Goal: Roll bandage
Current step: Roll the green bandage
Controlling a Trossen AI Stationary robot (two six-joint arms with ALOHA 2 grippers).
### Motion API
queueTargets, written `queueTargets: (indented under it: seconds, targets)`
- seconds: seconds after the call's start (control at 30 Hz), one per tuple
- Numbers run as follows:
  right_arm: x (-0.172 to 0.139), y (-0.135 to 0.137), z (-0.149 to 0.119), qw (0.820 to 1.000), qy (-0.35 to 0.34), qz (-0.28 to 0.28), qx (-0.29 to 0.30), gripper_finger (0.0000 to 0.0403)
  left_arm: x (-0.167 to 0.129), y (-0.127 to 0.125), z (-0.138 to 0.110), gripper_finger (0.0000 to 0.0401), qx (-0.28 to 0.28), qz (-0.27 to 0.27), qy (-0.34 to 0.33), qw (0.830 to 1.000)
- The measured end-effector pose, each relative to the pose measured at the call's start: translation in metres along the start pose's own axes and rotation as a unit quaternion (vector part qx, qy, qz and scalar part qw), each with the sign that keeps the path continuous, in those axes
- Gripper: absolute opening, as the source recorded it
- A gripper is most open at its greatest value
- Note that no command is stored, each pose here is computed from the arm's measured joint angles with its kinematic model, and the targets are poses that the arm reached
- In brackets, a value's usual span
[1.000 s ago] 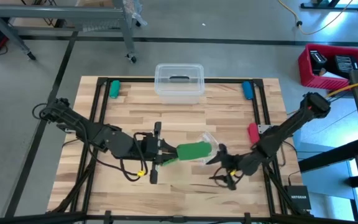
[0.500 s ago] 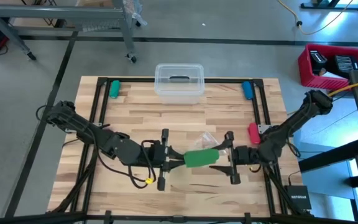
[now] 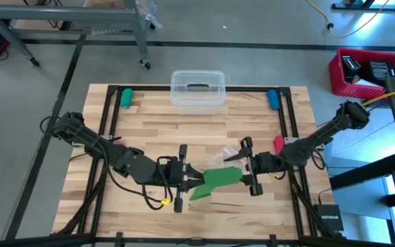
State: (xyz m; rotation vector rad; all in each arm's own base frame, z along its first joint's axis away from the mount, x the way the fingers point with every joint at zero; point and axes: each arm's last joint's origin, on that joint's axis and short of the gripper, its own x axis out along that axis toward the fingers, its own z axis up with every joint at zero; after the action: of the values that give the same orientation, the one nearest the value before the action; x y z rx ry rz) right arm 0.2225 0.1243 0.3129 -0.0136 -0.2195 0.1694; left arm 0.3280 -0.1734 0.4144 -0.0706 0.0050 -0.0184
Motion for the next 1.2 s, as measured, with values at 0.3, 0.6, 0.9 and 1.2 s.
queueTargets:
  seconds: [0.3, 0.6, 0.9, 1.2]
  targets:
    - [0.004, -0.011, 0.0, 0.999, -0.012, 0.036, -0.002, 0.0097, 0.01, 0.002, -0.007, 0.0011, -0.002, 0.008, 0.001, 1.0]
    - [0.003, -0.014, 0.003, 0.994, -0.012, -0.014, -0.104, 0.0008, 0.011, 0.002, -0.008, 0.0011, -0.022, -0.002, 0.004, 1.0]
    - [-0.003, -0.019, 0.014, 0.942, -0.014, -0.053, -0.331, 0.001, 0.017, -0.013, -0.029, 0.0011, -0.045, -0.031, 0.047, 0.997]
    - [0.004, -0.019, 0.043, 0.916, -0.039, -0.06, -0.394, 0.0006, 0.029, -0.016, -0.05, 0.0011, -0.041, -0.024, 0.082, 0.995]
